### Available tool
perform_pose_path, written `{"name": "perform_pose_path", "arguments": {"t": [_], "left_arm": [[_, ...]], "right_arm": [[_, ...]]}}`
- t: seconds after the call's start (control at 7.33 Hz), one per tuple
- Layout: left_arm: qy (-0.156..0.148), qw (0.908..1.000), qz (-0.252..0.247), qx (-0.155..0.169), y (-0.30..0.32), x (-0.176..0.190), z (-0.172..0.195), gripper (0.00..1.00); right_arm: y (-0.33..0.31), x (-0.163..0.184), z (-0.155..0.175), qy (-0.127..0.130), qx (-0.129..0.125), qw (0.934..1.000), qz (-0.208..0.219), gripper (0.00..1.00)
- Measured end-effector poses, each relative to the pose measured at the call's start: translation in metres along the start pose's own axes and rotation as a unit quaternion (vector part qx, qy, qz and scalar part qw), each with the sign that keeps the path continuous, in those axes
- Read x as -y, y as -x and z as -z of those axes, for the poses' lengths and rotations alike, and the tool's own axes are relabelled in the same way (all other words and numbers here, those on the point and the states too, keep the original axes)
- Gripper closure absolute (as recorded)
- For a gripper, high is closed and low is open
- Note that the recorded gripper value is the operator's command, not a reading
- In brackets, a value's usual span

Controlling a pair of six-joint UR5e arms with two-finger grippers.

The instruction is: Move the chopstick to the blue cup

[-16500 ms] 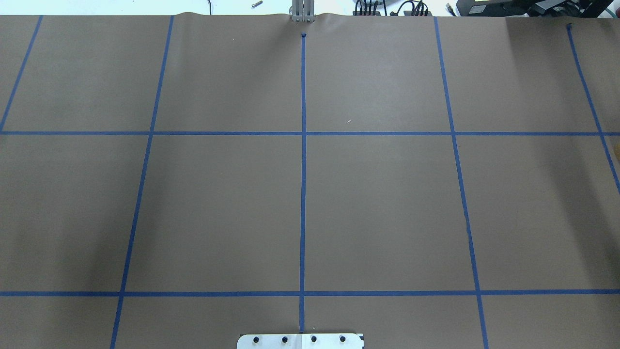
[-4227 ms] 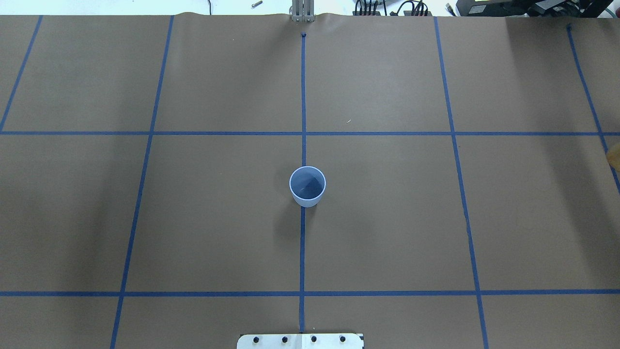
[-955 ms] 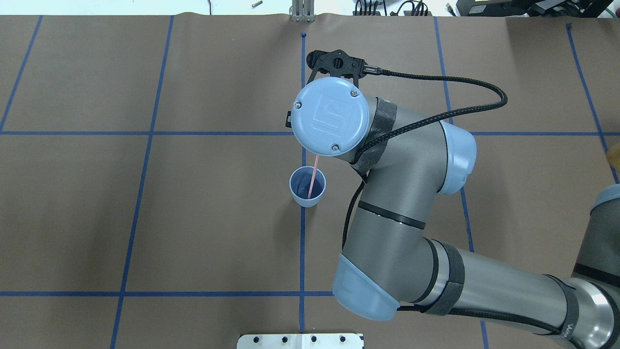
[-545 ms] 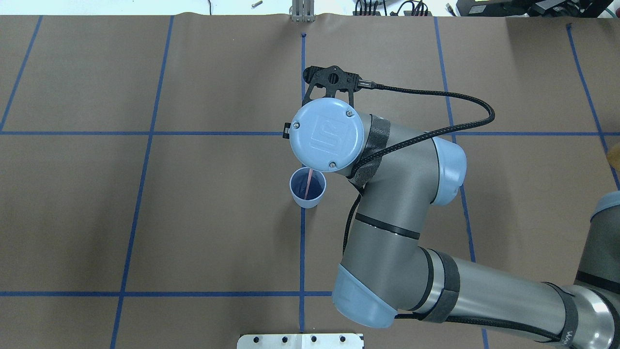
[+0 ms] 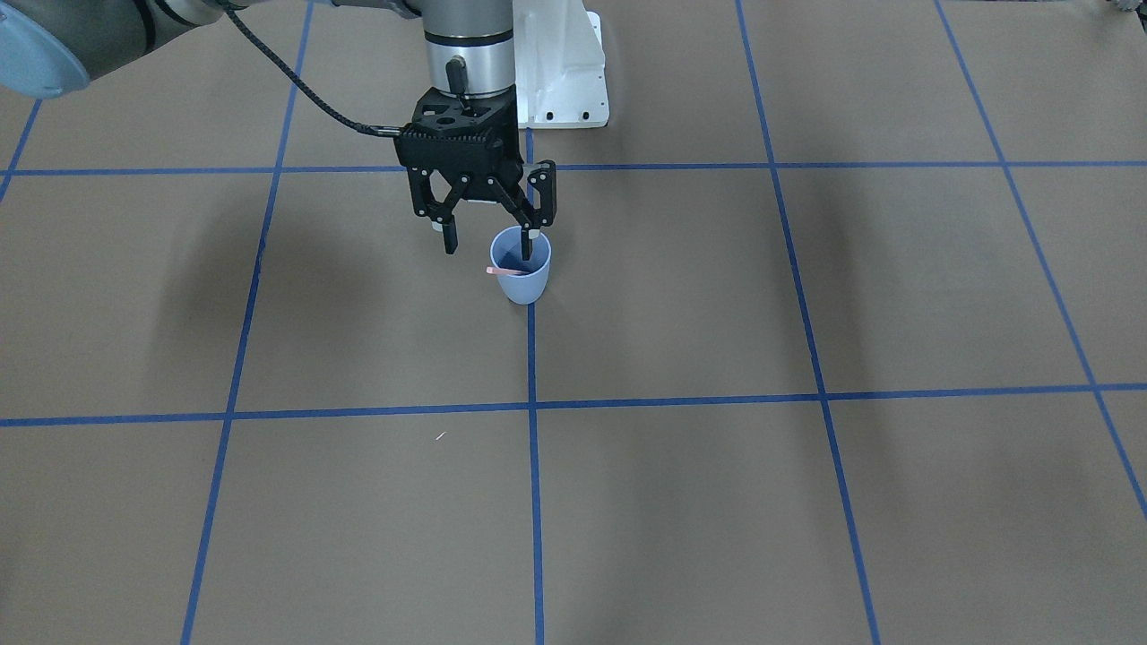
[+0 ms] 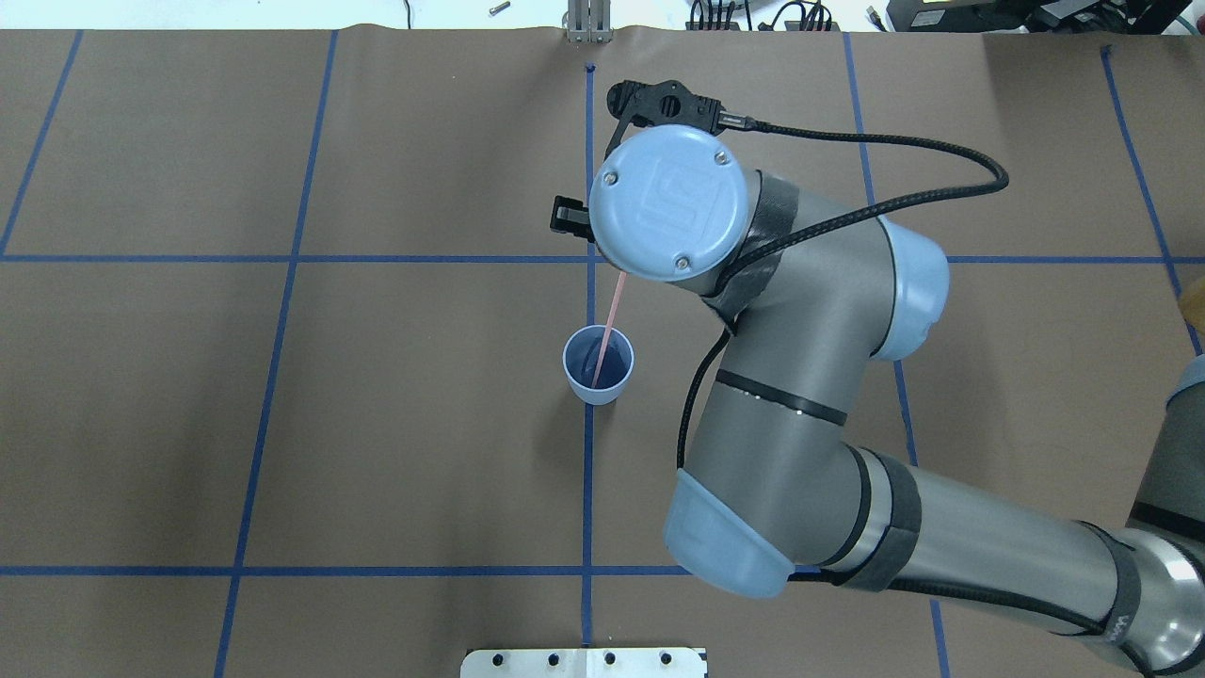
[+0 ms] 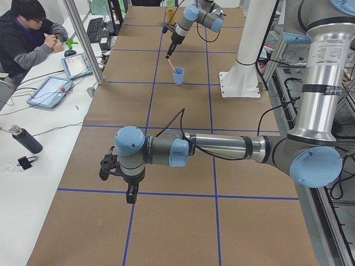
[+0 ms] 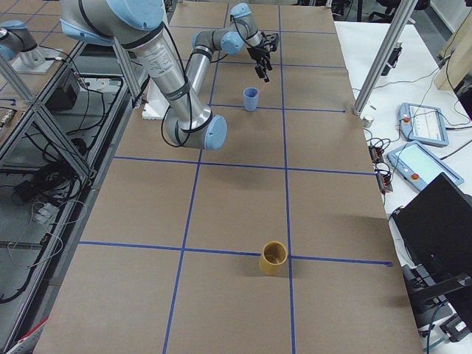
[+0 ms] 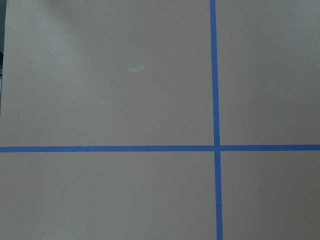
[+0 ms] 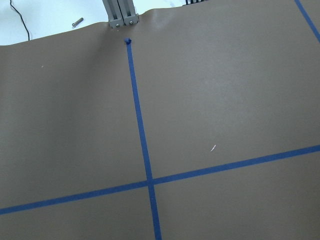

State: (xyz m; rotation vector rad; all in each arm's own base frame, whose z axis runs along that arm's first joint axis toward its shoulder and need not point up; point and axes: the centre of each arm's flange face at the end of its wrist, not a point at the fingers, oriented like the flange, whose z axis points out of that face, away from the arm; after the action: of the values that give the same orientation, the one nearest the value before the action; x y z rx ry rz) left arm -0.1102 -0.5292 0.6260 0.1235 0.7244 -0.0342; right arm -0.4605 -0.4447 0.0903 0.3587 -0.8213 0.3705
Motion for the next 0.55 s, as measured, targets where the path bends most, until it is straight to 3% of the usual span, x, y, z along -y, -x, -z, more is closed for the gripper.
{"name": "perform_pose_path", "arguments": {"t": [0.27, 0.55], "left_arm": [[0.0, 1.0, 0.0, 0.0, 0.0, 0.0, 0.0, 0.01], [0.0, 1.0, 0.0, -0.001, -0.002, 0.001, 0.001, 0.01]], "right_arm": [[-0.046, 0.067, 0.002, 0.028, -0.008, 0.9988, 0.038, 0.0], [-0.141, 0.164, -0.017, 0.072, -0.035, 0.9903, 0.114, 0.0]]}}
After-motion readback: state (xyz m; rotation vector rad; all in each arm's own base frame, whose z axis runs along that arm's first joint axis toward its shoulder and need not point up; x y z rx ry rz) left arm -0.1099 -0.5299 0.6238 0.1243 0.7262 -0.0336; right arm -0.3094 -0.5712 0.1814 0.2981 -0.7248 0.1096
